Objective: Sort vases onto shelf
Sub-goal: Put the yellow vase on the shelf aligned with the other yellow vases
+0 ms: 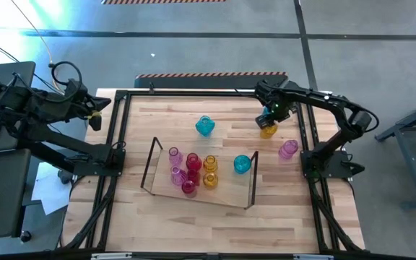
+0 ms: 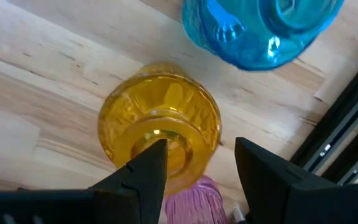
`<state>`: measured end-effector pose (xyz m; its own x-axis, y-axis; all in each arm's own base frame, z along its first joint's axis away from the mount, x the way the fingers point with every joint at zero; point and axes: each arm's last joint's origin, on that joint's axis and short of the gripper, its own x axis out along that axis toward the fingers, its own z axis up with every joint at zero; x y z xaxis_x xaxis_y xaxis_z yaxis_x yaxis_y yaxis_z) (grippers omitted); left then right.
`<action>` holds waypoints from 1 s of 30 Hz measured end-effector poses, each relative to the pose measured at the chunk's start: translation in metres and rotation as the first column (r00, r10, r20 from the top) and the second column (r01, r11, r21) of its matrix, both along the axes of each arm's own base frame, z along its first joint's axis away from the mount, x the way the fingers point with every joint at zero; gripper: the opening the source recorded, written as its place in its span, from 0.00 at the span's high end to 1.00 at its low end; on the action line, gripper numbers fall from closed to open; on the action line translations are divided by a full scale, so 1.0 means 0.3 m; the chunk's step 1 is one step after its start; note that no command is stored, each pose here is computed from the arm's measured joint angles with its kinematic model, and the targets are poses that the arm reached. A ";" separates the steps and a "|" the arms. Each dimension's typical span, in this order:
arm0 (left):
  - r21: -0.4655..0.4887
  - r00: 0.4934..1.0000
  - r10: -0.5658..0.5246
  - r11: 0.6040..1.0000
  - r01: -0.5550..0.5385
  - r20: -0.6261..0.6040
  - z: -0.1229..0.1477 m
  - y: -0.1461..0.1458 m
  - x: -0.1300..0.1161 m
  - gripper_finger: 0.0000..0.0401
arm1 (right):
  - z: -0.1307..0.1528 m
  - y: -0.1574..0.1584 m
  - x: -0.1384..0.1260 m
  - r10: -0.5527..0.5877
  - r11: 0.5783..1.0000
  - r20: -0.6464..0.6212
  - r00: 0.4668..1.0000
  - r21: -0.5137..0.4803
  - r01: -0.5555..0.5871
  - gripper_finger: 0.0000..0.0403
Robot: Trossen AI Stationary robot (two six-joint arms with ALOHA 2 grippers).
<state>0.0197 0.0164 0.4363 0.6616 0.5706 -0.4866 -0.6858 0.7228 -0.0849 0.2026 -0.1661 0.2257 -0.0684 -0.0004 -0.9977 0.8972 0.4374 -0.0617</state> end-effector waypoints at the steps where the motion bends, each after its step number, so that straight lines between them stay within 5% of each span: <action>1: 0.000 1.000 0.000 1.000 0.000 0.000 0.000 0.000 0.000 1.00 | 0.000 0.002 -0.002 0.000 1.000 -0.006 1.000 0.005 0.000 0.58; 12: 0.000 1.000 0.000 1.000 0.000 0.000 0.000 0.000 0.000 1.00 | 0.000 0.007 -0.004 -0.007 1.000 -0.011 1.000 0.024 0.007 0.73; 21: 0.000 1.000 0.000 1.000 0.000 -0.001 0.000 0.000 0.000 1.00 | 0.002 0.010 -0.003 -0.001 0.999 0.009 1.000 0.047 0.000 0.96; 30: 0.001 1.000 0.000 1.000 0.000 -0.001 0.000 0.000 0.000 1.00 | 0.005 0.060 0.007 0.029 0.995 -0.041 0.999 0.099 -0.025 0.96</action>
